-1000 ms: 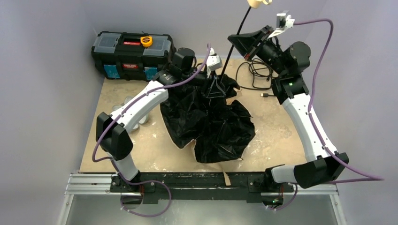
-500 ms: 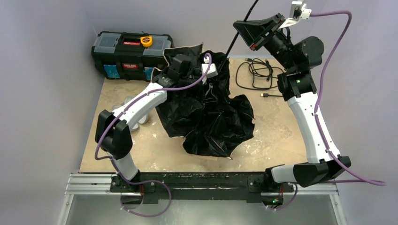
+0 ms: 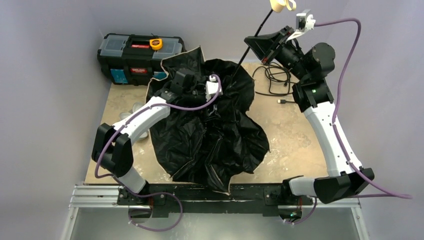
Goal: Open the umbrella
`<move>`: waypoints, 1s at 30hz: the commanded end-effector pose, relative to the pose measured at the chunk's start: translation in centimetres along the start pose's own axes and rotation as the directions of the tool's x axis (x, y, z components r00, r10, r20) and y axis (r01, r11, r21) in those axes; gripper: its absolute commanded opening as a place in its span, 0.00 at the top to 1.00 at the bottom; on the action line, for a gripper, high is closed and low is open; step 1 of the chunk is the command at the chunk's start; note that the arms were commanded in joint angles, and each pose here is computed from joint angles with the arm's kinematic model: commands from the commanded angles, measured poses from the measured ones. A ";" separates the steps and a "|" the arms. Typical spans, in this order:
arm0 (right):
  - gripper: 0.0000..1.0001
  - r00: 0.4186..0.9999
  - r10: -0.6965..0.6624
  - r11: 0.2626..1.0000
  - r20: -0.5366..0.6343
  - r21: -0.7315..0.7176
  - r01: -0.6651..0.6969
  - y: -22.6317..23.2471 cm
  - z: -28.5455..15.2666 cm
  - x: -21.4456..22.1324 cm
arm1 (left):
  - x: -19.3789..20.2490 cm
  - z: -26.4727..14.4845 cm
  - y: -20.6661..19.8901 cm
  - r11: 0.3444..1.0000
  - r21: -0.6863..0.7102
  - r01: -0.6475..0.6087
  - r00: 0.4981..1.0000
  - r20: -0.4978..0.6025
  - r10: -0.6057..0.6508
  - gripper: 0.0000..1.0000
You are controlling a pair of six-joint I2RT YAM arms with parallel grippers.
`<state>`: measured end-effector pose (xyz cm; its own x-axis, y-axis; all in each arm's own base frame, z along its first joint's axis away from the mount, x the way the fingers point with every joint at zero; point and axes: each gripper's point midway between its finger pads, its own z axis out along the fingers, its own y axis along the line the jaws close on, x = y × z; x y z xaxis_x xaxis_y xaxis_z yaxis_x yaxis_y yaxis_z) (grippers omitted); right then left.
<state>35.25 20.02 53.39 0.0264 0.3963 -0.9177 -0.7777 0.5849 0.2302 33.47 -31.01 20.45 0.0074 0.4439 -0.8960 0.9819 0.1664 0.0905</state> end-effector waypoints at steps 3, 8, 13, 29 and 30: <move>1.00 0.961 -0.244 0.969 0.131 0.002 0.246 2.2 -2.2 -4.7 | -2.9 -0.3 0.9 0.998 -0.065 0.013 0.994 0.111 -0.005 0.00; 1.00 0.977 -0.207 0.978 0.057 -0.020 0.209 1.6 -2.2 -1.5 | -11.6 -0.8 -0.2 0.999 -0.015 0.044 0.958 0.286 -0.038 0.00; 1.00 0.982 -0.178 0.983 0.061 -0.029 0.180 1.7 -1.6 -1.2 | -9.5 -0.3 -0.6 1.000 -0.011 -0.004 0.979 0.203 0.006 0.00; 1.00 0.966 -0.249 0.968 0.074 0.014 0.249 2.8 -2.5 -5.0 | 7.0 -2.3 3.1 0.973 -0.195 0.127 0.966 -0.198 -0.166 0.00; 1.00 0.964 -0.252 0.968 0.079 0.019 0.251 2.9 -2.6 -5.4 | 8.1 -2.5 2.8 0.974 -0.193 0.119 0.960 -0.226 -0.162 0.00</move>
<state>34.08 19.39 52.02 0.0920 0.2693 -0.9586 -0.7590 0.6421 0.1075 35.53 -29.10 18.27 -0.1186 0.4999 -0.8579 0.9407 0.3331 0.0640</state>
